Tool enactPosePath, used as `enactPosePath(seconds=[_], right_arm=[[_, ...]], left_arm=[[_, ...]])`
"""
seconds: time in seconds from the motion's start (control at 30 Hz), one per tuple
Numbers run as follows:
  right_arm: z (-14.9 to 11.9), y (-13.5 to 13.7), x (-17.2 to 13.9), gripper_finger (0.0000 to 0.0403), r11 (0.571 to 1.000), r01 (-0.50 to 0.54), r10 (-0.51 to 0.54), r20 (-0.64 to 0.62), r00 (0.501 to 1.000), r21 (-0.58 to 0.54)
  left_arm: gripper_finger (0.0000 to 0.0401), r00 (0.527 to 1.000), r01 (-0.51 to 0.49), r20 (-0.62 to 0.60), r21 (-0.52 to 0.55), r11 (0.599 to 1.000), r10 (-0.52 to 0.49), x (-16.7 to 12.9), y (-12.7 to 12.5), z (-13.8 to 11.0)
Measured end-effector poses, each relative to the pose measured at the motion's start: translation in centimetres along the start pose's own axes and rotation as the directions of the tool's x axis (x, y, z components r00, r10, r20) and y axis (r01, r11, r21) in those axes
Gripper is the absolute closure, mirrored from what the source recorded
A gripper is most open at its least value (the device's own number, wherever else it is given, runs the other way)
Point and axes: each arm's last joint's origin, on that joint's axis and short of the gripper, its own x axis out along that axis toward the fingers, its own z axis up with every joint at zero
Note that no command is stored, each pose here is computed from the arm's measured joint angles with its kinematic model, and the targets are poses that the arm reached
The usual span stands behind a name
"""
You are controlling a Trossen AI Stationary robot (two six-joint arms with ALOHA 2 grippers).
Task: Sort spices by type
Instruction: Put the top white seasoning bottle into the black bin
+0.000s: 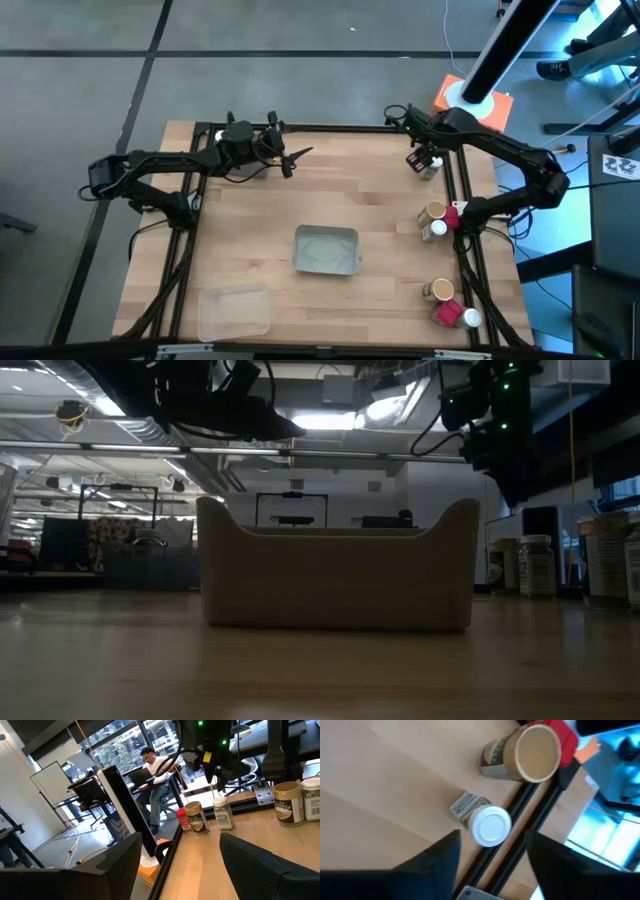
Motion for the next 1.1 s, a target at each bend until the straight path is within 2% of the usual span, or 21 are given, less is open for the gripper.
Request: enactPosePath(seconds=[0.13,0.27,0.53,0.7,1.1], right_arm=[[0.1,0.0,0.1,0.0119,1.0,0.028,-0.028,0.003,1.0,-0.005],[0.1,0.0,0.1,0.0102,1.0,0.027,-0.027,0.003,1.0,0.006],[0.1,0.0,0.1,0.0105,0.994,0.019,-0.019,0.0,1.0,0.106],[0.1,0.2,0.1,0.0106,0.988,-0.029,0.031,-0.012,0.999,0.149],[-0.4,0.0,3.3,0.0107,0.986,0.051,-0.031,-0.127,0.991,0.158]], left_arm=[[0.0143,1.0,0.0,0.0,0.0,1.0,0.0,0.0,0.0,0.0],[0.0143,1.0,0.0,0.001,0.0,1.0,0.0,0.0,0.0,0.0],[0.0143,1.0,0.011,-0.019,0.002,1.0,-0.011,0.0,-0.1,-0.2],[0.0143,1.0,0.012,-0.021,0.005,1.0,-0.012,0.0,-0.2,-0.2],[0.0143,1.0,0.011,-0.019,0.006,1.0,-0.011,0.0,-0.1,-0.2]])
